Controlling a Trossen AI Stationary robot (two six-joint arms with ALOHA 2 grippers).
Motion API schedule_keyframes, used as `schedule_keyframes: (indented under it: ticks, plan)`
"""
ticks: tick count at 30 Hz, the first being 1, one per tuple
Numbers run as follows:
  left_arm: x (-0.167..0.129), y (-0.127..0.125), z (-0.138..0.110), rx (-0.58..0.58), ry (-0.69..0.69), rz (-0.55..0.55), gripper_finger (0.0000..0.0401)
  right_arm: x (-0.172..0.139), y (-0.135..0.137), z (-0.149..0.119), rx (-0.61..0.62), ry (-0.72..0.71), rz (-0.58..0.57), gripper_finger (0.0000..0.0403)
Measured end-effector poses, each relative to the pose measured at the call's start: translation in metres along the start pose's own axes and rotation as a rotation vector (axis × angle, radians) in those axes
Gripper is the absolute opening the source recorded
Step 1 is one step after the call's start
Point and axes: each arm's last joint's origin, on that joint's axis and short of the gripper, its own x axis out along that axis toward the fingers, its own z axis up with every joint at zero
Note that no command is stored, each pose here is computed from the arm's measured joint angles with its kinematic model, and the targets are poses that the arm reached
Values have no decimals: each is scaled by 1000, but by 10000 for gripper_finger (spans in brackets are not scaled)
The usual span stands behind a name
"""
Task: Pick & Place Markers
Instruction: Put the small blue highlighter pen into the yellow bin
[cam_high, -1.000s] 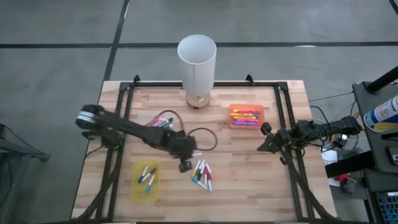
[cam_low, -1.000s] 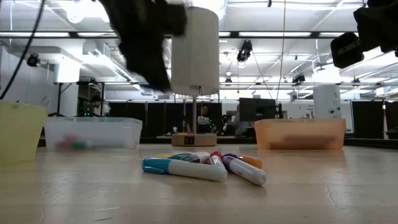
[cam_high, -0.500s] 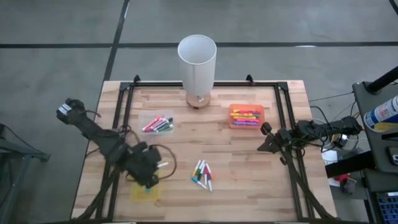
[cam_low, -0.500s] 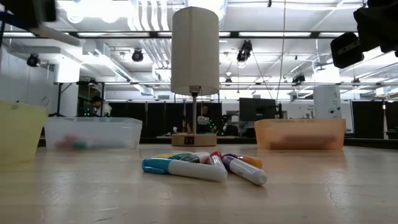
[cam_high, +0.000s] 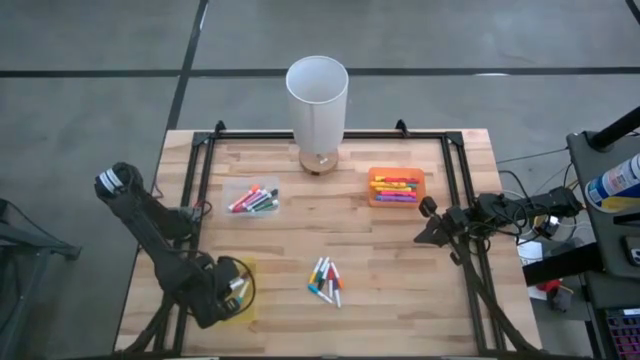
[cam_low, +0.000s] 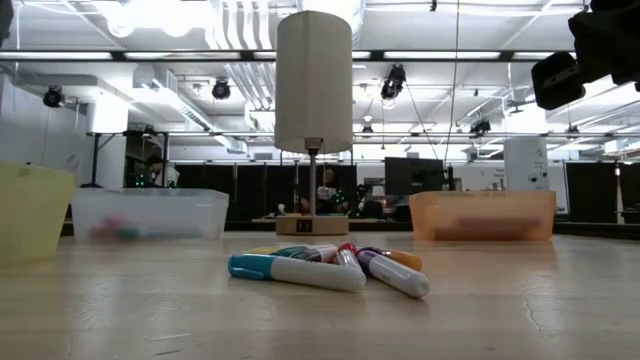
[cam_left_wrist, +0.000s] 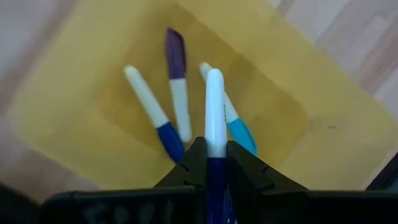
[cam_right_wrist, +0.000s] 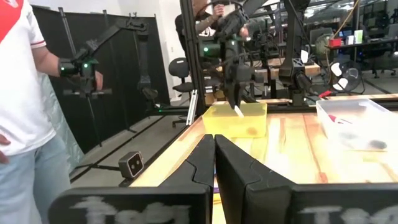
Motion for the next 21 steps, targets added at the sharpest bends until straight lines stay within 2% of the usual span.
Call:
schedule_keyframes:
  ticks: [7, 14, 21]
  plan:
    - [16, 0, -3, -11, 13, -82, 35, 0, 0, 0, 0, 0, 0, 9]
    - [18, 1, -2, -27, -13, -81, 35, 0, 0, 0, 0, 0, 0, 9]
    - [19, 2, 2, -162, -92, -83, 48, 0, 0, 0, 0, 0, 0, 9]
